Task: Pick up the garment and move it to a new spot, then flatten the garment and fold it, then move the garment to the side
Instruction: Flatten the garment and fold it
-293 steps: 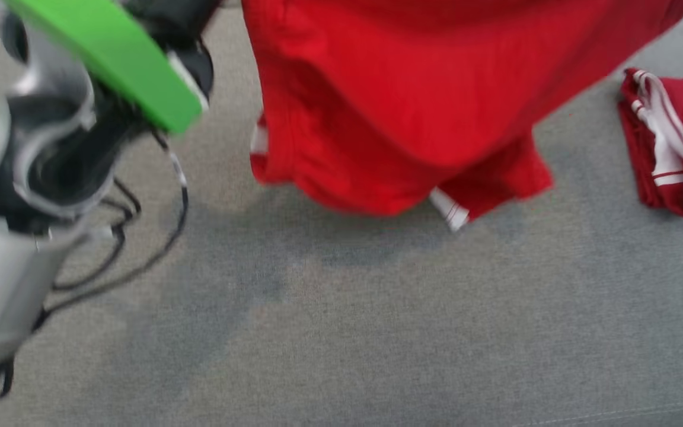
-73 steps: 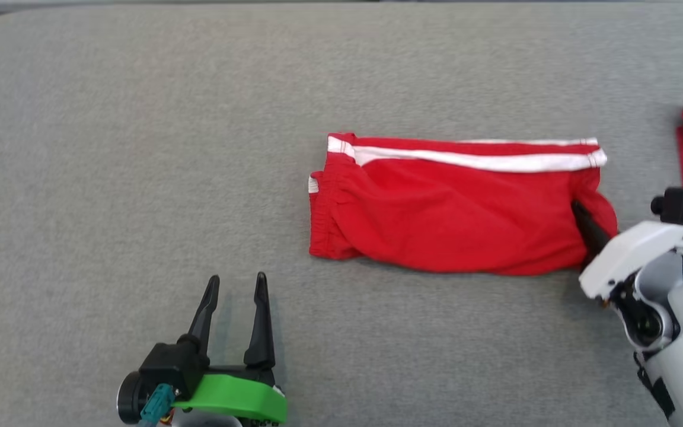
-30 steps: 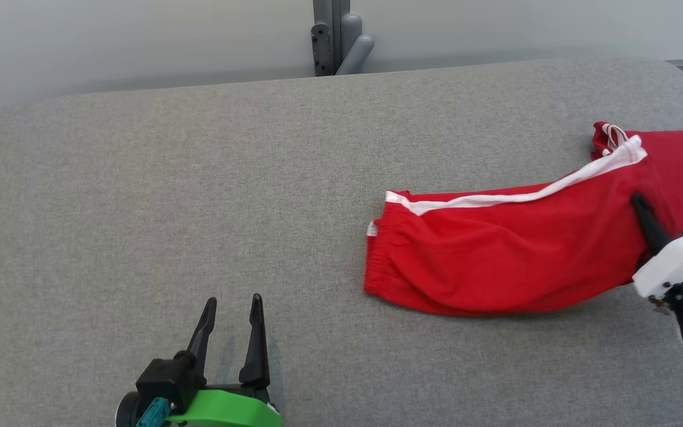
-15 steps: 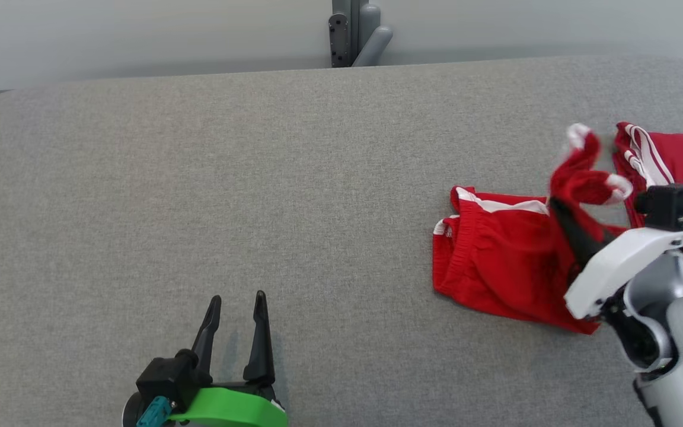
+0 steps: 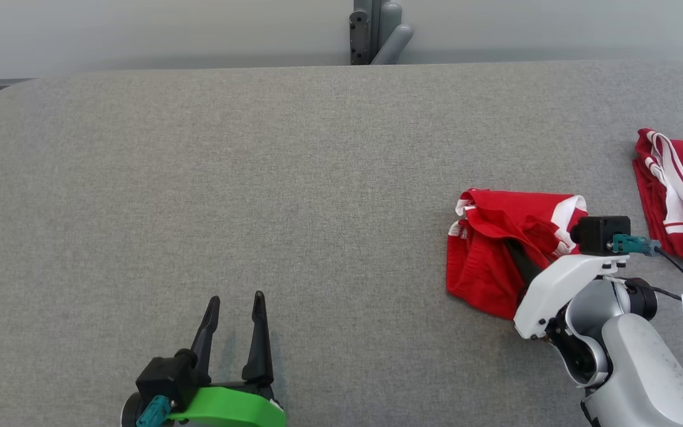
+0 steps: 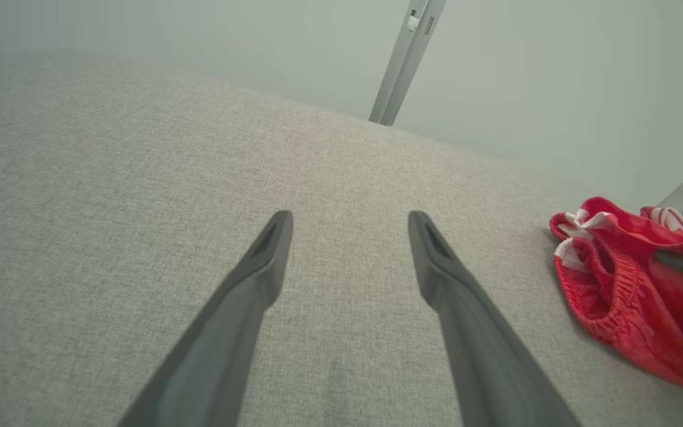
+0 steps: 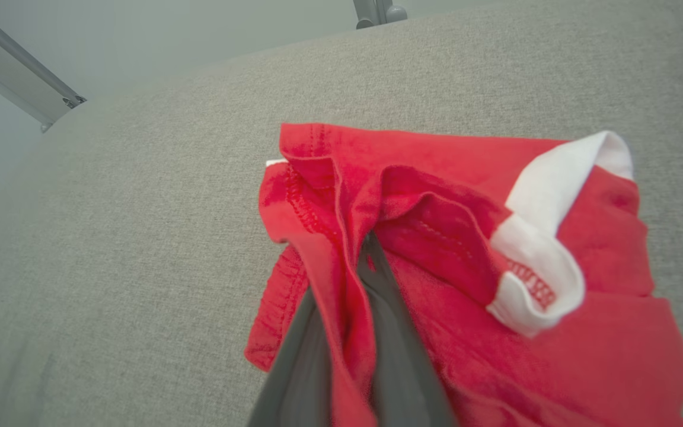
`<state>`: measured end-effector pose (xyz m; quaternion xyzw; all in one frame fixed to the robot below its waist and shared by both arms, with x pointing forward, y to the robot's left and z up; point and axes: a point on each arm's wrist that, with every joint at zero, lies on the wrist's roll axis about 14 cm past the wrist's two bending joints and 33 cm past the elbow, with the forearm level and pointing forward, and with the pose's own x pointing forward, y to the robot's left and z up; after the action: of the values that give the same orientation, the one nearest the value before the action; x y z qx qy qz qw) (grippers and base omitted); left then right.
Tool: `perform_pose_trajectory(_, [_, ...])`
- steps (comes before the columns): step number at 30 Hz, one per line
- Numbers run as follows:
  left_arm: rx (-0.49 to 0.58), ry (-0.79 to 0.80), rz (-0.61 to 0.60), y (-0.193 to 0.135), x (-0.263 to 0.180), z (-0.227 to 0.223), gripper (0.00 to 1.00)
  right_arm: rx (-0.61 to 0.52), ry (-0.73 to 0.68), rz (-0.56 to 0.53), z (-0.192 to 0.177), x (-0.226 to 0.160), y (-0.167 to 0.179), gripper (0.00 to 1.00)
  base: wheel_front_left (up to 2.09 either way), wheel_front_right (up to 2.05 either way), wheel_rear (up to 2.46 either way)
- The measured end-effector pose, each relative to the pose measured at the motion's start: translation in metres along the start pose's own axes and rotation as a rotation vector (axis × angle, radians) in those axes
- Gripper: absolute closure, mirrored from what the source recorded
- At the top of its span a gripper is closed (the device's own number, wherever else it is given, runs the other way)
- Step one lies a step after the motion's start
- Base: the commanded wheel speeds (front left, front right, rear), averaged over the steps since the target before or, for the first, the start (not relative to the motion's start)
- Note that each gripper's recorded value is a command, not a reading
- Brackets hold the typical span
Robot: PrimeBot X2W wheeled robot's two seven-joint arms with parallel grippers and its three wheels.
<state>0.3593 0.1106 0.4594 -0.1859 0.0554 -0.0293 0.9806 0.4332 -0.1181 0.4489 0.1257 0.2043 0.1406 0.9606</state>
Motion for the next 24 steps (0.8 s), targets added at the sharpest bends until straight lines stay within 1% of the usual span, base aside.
perform_pose_trajectory(4, [0.002,0.005,-0.01,-0.002,0.0,-0.002,0.0,0.012,-0.006,-0.008,-0.001,0.005,0.002,1.0,0.0,0.0,0.0])
perform_pose_trajectory(9, [0.002,0.014,-0.032,-0.009,0.001,-0.005,0.0,0.016,-0.009,0.007,-0.003,0.01,0.012,1.0,0.0,0.0,0.0])
perform_pose_trajectory(10, [0.002,0.015,-0.034,-0.009,0.001,-0.005,0.0,0.016,-0.009,0.013,-0.004,0.011,0.015,0.93,0.0,0.0,0.0])
perform_pose_trajectory(11, [0.002,0.015,-0.035,-0.01,0.001,-0.005,0.0,0.012,-0.009,0.021,-0.004,0.012,0.018,0.71,0.0,0.0,0.0])
perform_pose_trajectory(12, [0.003,0.016,-0.037,-0.01,0.0,-0.005,0.0,0.01,-0.016,0.028,-0.003,0.012,0.021,0.4,0.0,0.0,0.0])
perform_pose_trajectory(13, [0.003,0.016,-0.037,-0.01,0.0,-0.005,0.0,0.01,-0.016,0.028,-0.003,0.012,0.021,0.0,0.0,0.0,0.0])
perform_pose_trajectory(16, [0.004,0.012,-0.039,-0.011,0.0,-0.004,0.0,0.003,-0.035,0.054,0.001,0.011,0.031,0.0,0.0,0.0,0.0])
perform_pose_trajectory(18, [0.005,0.009,-0.037,-0.01,-0.002,-0.003,0.0,-0.001,-0.071,0.076,0.01,0.008,0.039,0.0,0.0,0.0,0.0])
perform_pose_trajectory(21, [0.004,0.004,-0.029,-0.008,-0.005,-0.002,0.0,-0.007,-0.122,0.11,0.02,-0.003,0.048,0.0,0.0,0.0,0.0])
perform_pose_trajectory(24, [0.001,0.0,-0.02,-0.006,-0.011,-0.001,0.0,-0.003,-0.198,0.118,0.036,-0.021,0.045,0.0,0.0,0.0,0.0])
